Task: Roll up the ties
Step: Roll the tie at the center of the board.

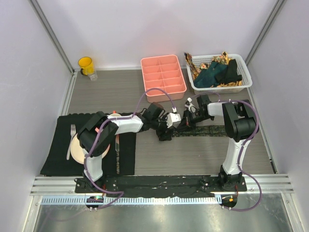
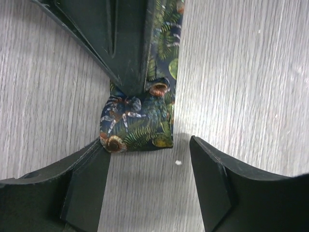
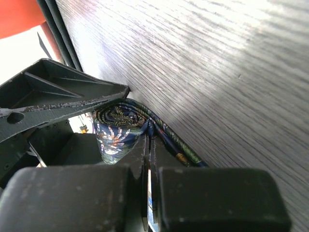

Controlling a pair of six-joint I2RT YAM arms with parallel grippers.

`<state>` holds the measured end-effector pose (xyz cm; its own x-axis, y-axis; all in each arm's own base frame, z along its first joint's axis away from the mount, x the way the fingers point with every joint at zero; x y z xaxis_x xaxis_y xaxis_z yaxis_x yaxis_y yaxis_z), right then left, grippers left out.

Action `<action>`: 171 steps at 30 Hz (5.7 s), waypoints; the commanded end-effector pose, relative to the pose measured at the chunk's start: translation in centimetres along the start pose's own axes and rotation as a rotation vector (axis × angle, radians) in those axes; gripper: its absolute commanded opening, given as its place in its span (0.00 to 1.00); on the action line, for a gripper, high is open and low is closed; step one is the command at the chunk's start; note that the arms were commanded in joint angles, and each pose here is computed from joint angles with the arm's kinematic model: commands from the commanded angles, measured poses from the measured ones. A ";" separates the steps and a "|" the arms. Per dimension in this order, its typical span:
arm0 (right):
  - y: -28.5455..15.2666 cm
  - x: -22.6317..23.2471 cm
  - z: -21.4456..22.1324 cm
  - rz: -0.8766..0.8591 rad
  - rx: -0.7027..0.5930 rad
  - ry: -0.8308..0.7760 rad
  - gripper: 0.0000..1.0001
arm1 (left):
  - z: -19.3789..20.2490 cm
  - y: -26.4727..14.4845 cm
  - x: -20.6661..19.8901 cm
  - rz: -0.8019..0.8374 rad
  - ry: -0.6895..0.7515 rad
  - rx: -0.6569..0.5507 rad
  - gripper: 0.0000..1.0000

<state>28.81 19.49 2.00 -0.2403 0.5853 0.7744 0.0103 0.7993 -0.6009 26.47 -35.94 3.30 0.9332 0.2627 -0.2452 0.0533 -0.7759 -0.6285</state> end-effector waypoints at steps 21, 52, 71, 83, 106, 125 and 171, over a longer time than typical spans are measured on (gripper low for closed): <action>-3.4 4.7 -0.4 -0.089 0.043 -0.033 0.60 | 6.3 0.5 -0.4 -0.035 0.150 0.212 0.24; -0.5 -6.1 3.0 0.209 0.181 -0.086 0.01 | -1.5 0.4 -1.4 0.079 0.048 -0.049 0.75; -0.7 -5.1 3.1 0.148 0.231 -0.076 0.01 | -2.3 1.8 -0.4 0.004 0.262 0.114 0.73; -1.5 -2.2 1.1 0.082 0.171 -0.101 0.02 | 0.2 2.3 -1.1 0.084 0.205 0.210 0.32; -3.2 -6.5 2.8 0.222 0.200 0.014 0.41 | -1.8 0.8 1.3 -0.044 0.018 0.087 0.16; -4.1 3.7 -1.5 -0.058 0.055 -0.092 0.46 | 2.6 1.9 1.6 -0.022 -0.004 0.281 0.17; -1.5 -7.1 0.5 0.249 0.183 -0.086 0.01 | -3.5 4.2 -0.6 0.086 0.021 0.075 0.37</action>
<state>28.44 14.94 1.92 -0.2079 0.6357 0.7434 -0.1319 0.7349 -0.6653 27.96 -42.06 3.53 0.9457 0.1719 -0.2758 -0.0338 -0.7919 -0.6097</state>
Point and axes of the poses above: each gripper's point midway between its finger pads, its own y axis out along the fingers, its own x axis along the line the jaws close on, z = x × y, the point moved 1 cm from there along -y, back along the fingers, and after that the axes turned 13 degrees about -y, right-handed, at the moved point
